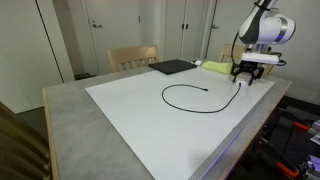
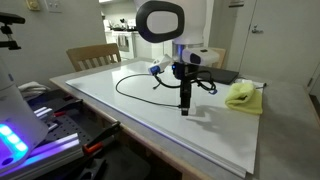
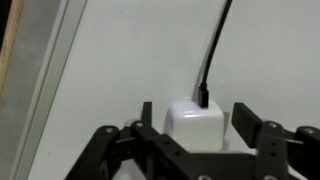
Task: Put the charger in a circle
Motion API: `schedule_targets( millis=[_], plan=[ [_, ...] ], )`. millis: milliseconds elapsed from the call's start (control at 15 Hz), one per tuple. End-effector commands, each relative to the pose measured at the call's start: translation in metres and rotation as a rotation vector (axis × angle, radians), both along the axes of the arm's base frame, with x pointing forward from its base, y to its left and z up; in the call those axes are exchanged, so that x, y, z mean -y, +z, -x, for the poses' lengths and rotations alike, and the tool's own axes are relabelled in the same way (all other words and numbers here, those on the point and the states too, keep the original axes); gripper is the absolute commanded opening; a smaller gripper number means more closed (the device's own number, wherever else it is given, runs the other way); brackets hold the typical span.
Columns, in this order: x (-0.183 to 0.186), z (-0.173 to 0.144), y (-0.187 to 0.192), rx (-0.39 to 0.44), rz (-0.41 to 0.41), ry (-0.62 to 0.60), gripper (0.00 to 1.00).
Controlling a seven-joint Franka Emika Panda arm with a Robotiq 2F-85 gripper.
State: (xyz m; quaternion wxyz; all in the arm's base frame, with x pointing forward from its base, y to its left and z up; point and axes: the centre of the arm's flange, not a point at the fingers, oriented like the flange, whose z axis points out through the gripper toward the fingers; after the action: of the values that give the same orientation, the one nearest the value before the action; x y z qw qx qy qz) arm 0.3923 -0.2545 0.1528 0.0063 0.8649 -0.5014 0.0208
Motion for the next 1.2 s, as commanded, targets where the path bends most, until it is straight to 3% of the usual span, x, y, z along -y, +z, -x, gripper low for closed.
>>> schedule_targets(
  millis=[0,267,733,1133],
  plan=[
    [0.007,0.004,-0.016,0.034,-0.063,-0.087,0.52],
    [0.007,0.005,-0.015,0.041,-0.066,-0.095,0.26],
    [-0.005,-0.017,-0.009,-0.004,0.001,0.036,0.26],
    [-0.044,-0.074,-0.005,-0.035,0.057,0.305,0.26]
  ],
)
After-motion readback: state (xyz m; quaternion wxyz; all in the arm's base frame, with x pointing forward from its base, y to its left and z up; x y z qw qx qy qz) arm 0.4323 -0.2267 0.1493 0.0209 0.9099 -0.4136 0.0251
